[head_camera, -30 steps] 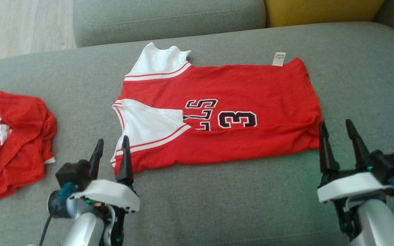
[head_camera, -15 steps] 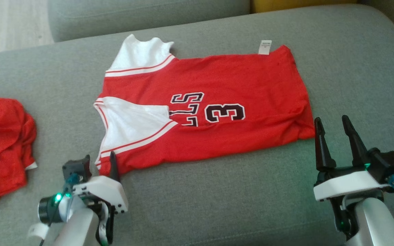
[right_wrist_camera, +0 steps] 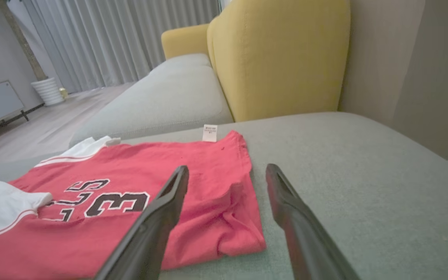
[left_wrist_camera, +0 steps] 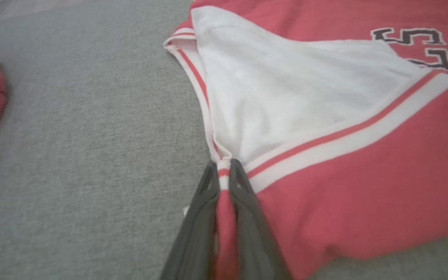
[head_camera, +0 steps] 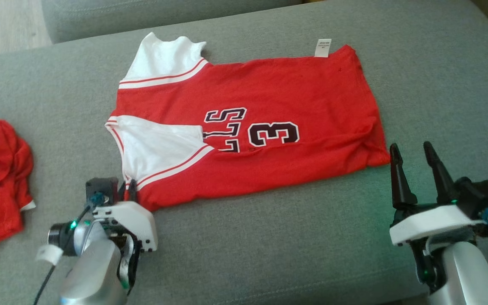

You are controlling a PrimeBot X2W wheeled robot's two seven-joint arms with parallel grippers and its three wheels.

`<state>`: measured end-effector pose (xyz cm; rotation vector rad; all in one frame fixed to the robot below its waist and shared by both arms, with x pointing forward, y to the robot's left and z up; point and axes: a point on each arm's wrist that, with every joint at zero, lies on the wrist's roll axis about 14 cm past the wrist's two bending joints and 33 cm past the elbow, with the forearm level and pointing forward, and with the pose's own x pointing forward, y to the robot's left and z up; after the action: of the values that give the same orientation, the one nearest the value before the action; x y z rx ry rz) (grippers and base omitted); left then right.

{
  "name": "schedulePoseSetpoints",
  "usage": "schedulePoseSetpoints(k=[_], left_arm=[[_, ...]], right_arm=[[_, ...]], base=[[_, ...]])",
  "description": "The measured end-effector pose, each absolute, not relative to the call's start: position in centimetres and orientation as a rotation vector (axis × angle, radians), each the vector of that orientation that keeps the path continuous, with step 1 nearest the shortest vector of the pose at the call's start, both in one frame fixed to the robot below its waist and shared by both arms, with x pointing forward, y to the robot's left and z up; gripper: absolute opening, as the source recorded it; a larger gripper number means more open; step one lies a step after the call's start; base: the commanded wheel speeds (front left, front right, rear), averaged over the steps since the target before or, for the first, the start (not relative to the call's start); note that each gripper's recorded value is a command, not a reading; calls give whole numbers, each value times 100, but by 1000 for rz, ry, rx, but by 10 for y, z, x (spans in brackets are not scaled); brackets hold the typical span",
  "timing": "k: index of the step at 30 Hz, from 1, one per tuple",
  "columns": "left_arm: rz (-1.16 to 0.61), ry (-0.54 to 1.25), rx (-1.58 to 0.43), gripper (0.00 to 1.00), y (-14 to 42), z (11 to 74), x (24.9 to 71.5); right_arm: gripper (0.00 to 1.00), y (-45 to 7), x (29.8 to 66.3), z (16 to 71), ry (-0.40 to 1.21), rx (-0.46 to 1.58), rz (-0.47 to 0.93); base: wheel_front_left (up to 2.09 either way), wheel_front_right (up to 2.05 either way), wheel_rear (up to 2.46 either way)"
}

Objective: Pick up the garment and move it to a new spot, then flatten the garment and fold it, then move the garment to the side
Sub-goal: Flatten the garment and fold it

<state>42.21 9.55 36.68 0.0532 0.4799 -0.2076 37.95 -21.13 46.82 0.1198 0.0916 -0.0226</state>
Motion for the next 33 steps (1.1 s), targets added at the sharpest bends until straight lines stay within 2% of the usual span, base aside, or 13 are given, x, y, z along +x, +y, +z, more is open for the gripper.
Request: schedulePoseSetpoints(k=[9, 16, 23, 24, 25, 33], left_arm=[[-197, 298, 5, 0, 95, 400, 436], [-227, 232, -6, 0, 89, 414, 440], [-227, 231, -9, 0, 90, 413, 439], [-231, 231, -6, 0, 90, 413, 439], [-231, 231, -3, 0, 90, 413, 439], [-193, 227, 33, 0, 104, 418, 438]], right_arm=[[100, -222, 386, 408, 362, 278, -103], [100, -214, 412, 379, 472, 331, -107], [100, -208, 426, 362, 550, 289, -95], [36, -208, 428, 362, 551, 287, -93], [0, -208, 429, 363, 552, 288, -92], [0, -206, 421, 370, 545, 296, -86]], base=[[0, 0, 0], [0, 0, 0], [0, 0, 0], [0, 0, 0], [0, 0, 0], [0, 0, 0]])
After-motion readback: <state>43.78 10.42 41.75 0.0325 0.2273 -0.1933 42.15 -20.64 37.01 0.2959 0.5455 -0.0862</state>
